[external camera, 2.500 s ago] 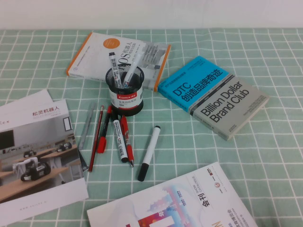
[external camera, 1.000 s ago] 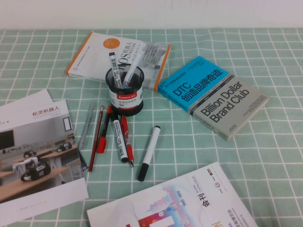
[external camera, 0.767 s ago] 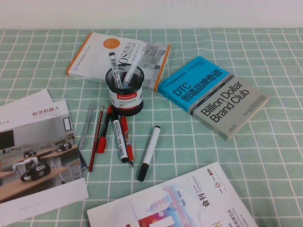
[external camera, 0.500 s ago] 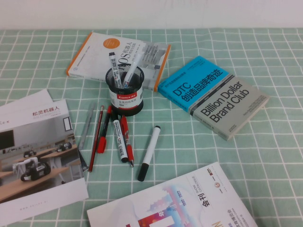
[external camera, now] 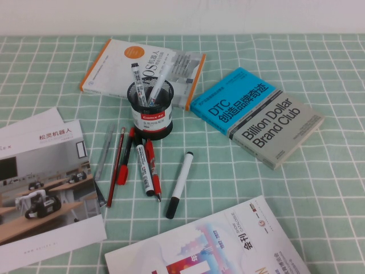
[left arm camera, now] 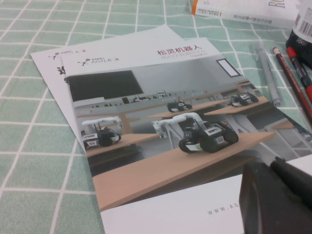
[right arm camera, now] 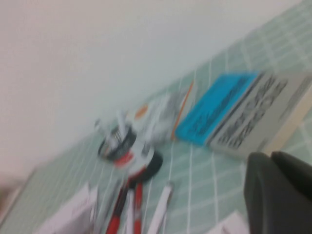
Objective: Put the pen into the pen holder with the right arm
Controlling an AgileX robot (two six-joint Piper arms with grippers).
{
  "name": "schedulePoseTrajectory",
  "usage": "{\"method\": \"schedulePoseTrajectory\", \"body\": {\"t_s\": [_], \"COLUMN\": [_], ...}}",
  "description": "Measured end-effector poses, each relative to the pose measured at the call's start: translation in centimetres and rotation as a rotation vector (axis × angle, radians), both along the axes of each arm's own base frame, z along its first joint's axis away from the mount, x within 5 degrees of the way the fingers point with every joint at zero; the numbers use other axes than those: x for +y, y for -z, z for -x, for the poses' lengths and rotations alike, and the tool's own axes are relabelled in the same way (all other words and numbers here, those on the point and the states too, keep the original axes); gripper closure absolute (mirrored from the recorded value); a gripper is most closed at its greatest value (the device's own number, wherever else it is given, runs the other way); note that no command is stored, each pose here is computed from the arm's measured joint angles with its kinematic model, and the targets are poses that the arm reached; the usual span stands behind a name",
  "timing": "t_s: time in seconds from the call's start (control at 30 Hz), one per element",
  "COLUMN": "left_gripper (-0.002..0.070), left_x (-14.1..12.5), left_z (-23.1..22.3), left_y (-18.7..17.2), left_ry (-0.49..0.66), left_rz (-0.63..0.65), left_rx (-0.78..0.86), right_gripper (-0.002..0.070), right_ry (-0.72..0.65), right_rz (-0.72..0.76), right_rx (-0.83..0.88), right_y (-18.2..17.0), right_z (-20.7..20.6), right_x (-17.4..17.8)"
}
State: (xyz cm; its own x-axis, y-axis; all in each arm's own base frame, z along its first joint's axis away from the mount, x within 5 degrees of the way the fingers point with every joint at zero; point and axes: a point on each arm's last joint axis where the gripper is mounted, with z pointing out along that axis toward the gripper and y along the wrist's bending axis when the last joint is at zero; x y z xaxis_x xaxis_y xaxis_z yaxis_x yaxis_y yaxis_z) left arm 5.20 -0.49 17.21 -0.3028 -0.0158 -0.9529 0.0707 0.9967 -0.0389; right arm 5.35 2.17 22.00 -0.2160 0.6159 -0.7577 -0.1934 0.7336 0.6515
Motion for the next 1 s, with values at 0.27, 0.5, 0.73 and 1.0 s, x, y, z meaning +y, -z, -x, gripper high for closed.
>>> {"method": "schedulePoseTrajectory", "body": {"t_s": [0.27, 0.5, 0.73, 1.0], "left_gripper": [0.0680, 0.0680, 0.0680, 0.0680], "left_x": [0.0, 0.0, 0.0, 0.0], "left_z": [0.0, 0.0, 0.0, 0.0], "left_y": [0.0, 0.0, 0.0, 0.0], "left_ry": [0.000, 0.000, 0.000, 0.000], "left_rz": [0.000, 0.000, 0.000, 0.000], "left_rx": [0.000, 0.000, 0.000, 0.000], "right_gripper": [0.0695, 0.0695, 0.0695, 0.0695], "right_ry": [-0.248, -0.417, -0.410, -0.421], "right_rz": [0.139, 0.289, 0.382, 0.545], "right_rx": [0.332, 0.662, 0.820, 0.910], "right_y": [-4.6, -7.0, -8.2, -8.4], "right_z": [-2.6, -7.9, -12.5, -15.7], "right_x": [2.3, 3.5, 4.3, 10.9]}}
